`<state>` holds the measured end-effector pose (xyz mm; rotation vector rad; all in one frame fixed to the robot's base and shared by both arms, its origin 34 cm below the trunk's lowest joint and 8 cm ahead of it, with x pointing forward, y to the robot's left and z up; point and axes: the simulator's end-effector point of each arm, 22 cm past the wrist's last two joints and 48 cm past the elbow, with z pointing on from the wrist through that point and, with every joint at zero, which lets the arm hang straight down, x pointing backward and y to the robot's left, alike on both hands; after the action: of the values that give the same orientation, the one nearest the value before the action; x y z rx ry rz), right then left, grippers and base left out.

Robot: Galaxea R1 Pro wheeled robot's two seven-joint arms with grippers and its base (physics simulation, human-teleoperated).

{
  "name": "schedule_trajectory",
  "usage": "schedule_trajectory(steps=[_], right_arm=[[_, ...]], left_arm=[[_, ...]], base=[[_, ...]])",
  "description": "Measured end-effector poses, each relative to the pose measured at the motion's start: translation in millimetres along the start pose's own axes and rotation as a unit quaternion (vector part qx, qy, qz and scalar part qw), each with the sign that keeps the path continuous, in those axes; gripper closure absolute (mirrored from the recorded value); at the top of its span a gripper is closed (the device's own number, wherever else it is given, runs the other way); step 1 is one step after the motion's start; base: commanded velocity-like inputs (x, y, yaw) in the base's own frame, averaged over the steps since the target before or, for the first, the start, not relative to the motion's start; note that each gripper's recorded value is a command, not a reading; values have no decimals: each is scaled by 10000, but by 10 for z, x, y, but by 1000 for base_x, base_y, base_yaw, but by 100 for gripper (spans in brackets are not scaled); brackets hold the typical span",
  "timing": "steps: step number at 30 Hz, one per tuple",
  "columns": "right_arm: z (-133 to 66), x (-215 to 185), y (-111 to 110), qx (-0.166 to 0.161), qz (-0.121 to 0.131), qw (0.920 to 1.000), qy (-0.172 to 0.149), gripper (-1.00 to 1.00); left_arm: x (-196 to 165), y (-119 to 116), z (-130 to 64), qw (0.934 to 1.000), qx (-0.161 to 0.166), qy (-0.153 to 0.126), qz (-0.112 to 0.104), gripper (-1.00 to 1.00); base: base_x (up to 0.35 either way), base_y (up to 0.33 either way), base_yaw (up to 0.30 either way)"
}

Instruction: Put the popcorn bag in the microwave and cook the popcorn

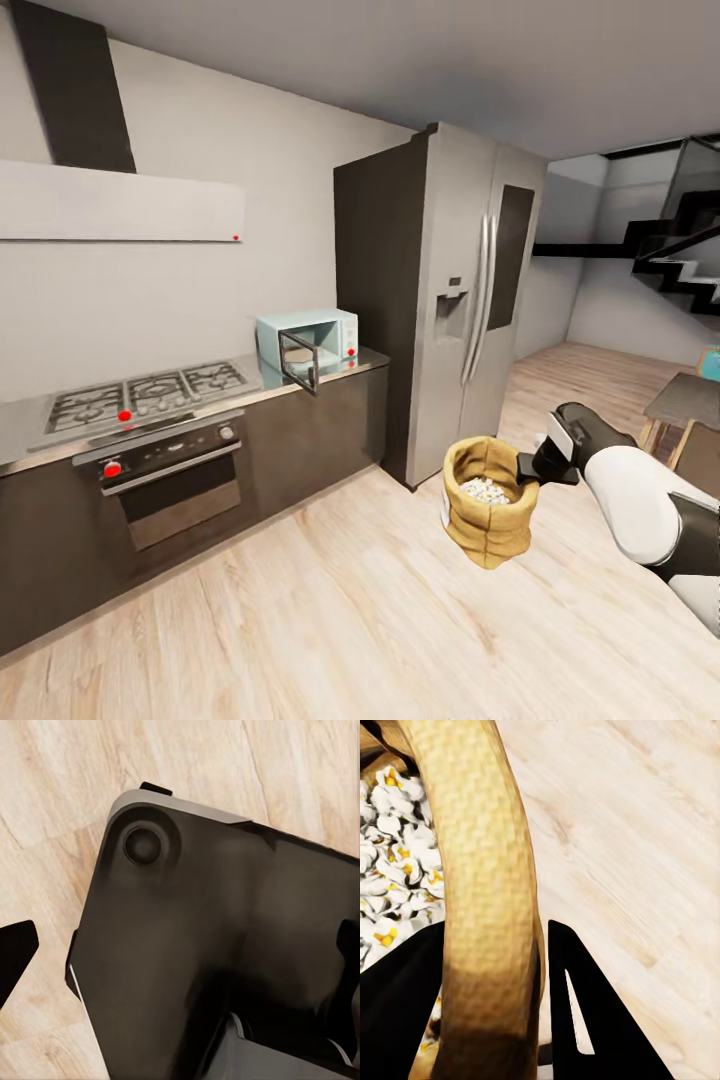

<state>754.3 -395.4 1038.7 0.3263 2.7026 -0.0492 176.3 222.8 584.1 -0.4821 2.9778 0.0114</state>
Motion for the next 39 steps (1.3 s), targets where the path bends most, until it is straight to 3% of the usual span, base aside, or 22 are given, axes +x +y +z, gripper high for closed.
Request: schedule_trajectory(steps=[6,13,19,20,22,36,39], right_arm=[[4,-51,21,-25,-11,9999,-124,100],[-2,-53,22,-28,-11,9999,-138,100],[-1,-50,28,-38,-6,9999,-131,100],[9,-35,218,-156,-71,9998,-121,100],[9,-27,317,-174,-151,9997,-117,100],[11,-22,353,-200,-165,9996,-115,100],[12,-3,515,-274,-242,9993,-101,100]], left_arm=[[15,-16,-1,10000,10,25,-11,-100],[126,17,-4,9996,-10,278,1,-100],[128,17,-4,9996,-5,282,17,-100],[131,24,-4,9996,-15,291,8,-100],[131,24,-4,9996,-15,292,4,-100],[118,25,-3,9997,-16,263,1,-100],[111,25,-3,9997,-16,247,1,-100]], base=[[27,0,-3],[302,0,0],[326,0,0],[326,0,0],[326,0,0],[326,0,0],[326,0,0]])
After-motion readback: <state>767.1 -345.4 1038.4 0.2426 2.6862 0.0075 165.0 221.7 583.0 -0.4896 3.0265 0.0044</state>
